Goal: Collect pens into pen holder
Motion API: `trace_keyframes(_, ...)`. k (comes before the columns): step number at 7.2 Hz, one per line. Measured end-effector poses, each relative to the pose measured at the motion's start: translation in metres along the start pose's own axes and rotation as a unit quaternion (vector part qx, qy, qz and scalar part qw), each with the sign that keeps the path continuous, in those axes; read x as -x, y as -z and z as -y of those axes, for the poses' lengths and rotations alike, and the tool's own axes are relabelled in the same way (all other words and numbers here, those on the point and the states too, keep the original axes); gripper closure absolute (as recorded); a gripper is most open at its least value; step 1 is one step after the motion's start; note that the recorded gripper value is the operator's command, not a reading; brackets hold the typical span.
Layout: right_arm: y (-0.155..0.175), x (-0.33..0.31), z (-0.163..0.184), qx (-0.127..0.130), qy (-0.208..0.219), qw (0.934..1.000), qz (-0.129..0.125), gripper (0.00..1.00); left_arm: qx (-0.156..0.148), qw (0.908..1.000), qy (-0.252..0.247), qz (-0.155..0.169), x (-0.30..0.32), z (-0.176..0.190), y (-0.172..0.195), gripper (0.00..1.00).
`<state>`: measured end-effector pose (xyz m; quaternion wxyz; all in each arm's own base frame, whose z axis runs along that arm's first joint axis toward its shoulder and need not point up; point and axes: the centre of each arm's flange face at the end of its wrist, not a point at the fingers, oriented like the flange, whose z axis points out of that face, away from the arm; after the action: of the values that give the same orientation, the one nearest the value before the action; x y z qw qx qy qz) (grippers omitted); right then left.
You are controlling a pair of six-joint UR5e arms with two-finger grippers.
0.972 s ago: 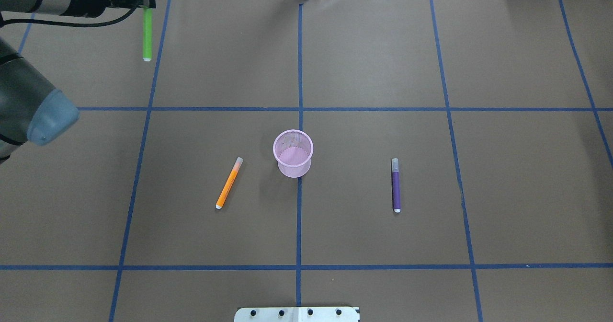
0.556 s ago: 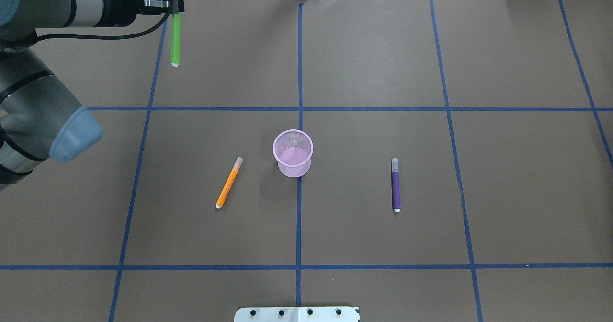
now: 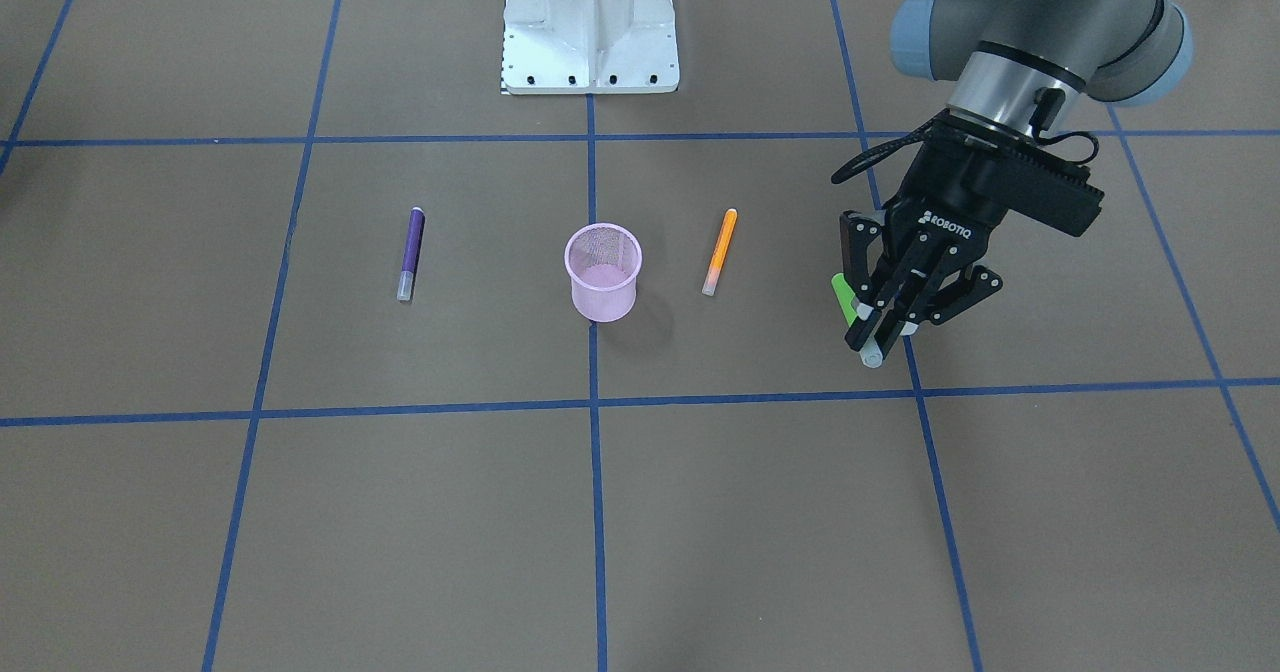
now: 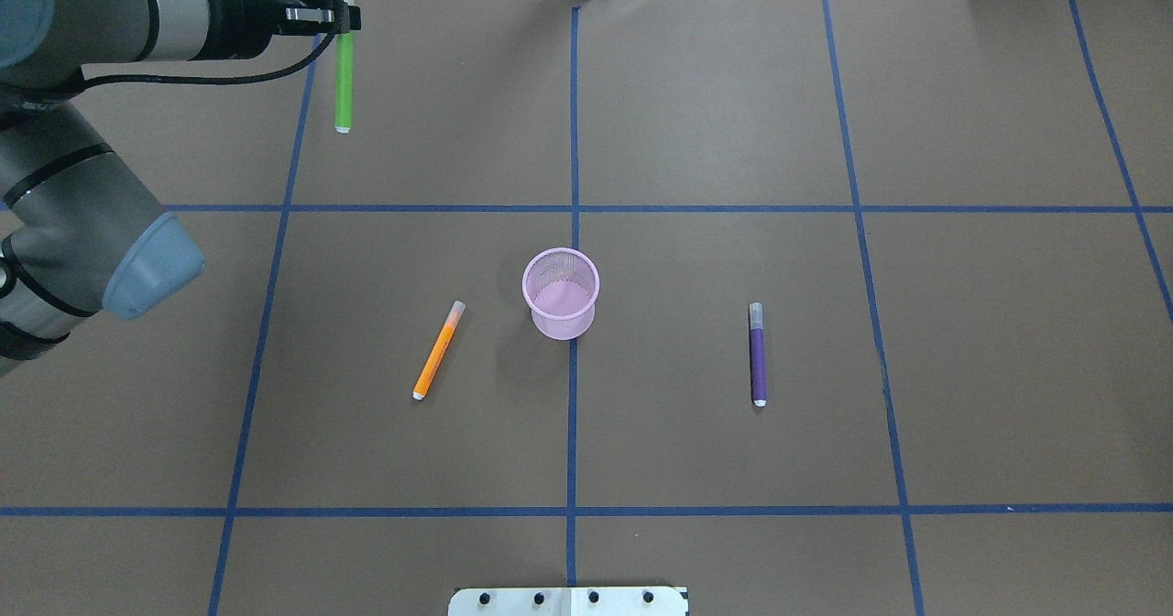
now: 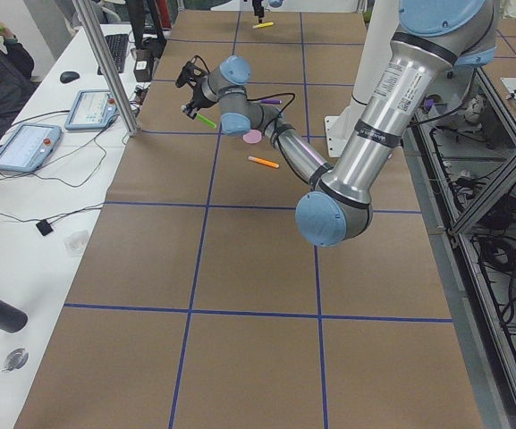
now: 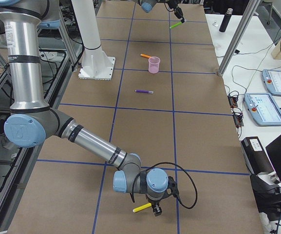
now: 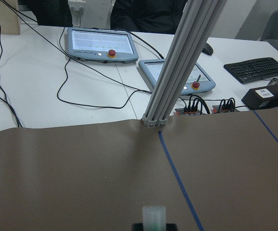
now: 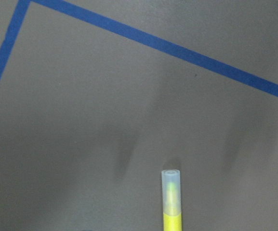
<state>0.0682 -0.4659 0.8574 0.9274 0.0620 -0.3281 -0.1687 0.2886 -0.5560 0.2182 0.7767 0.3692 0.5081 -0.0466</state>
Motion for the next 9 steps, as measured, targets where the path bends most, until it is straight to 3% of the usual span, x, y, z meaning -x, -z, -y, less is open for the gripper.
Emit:
trace_keyframes(7, -0.021, -0.013, 0.000, 0.022, -0.012, 0.9997, 0.001, 0.32, 0.003, 1.0000, -0.002, 0.004, 0.004, -0.002, -0.003, 1.00)
trace_keyframes(9, -0.028, -0.010, -0.003, 0.030, -0.012, 0.9995, 0.004, 0.40, 0.003, 1.0000, -0.003, 0.005, 0.006, -0.003, -0.003, 1.00)
